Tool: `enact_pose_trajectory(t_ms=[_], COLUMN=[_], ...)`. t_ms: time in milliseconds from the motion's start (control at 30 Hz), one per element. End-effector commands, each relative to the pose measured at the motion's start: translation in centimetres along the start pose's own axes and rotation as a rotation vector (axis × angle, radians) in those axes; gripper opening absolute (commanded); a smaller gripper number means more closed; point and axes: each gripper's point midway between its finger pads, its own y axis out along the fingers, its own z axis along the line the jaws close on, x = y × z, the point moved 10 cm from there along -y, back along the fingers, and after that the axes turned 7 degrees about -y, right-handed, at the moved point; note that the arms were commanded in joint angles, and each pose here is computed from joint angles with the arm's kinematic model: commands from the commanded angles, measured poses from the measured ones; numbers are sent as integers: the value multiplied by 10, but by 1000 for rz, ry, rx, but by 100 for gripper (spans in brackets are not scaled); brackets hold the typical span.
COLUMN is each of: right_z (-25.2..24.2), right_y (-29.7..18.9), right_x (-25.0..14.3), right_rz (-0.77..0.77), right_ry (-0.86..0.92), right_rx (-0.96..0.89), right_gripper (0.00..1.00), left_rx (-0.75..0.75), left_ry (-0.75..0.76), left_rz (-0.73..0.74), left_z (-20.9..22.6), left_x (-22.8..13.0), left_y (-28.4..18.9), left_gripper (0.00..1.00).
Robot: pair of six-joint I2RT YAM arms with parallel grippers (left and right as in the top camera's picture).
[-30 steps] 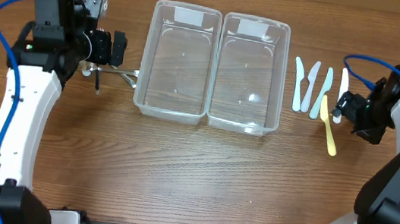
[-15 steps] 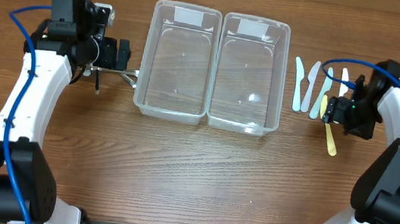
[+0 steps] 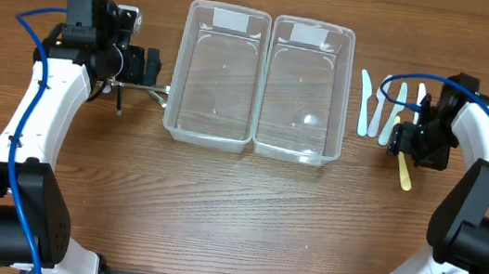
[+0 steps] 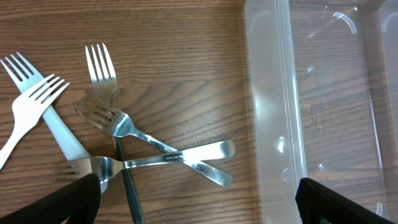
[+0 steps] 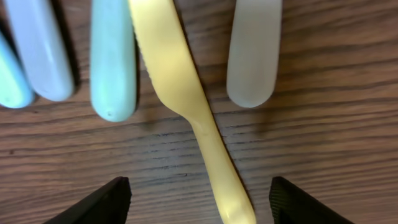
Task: Pack container
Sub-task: 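Lower right gripper and grasp the yellow plastic knife, then carry yellow knife into right container and release it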
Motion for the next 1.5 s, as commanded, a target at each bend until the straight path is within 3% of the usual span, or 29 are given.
enact_pose_trajectory(t_ms=[0, 200, 267, 433, 533, 700, 1100, 1467], right_z=[-2, -2, -2, -3, -3, -3, -4, 58], right_y=[10, 24, 26, 29, 29, 29, 1, -137], right_x=[5, 4, 4, 4, 4, 4, 12, 41], right_rz=[34, 77, 83, 93, 94, 98, 81, -273], right_ry=[-1, 14, 19, 33, 55, 96, 103, -16], right_rx=[-5, 3, 4, 1, -6, -8, -9, 101], right_gripper=[73, 61, 47, 25, 22, 4, 4, 4], left_rx=[-20, -20, -20, -20, -20, -20, -20, -20], left_ry=[28, 28, 28, 28, 28, 28, 28, 28], left_rz=[-19, -19, -18, -18, -18, -18, -18, -18], left_z=[-4, -4, -4, -4, -4, -4, -4, -4], left_x=[8, 8, 8, 8, 8, 8, 8, 8], left_y=[-2, -2, -2, -2, -2, -2, -2, -2], left_gripper=[100, 100, 100, 100, 100, 100, 100, 100])
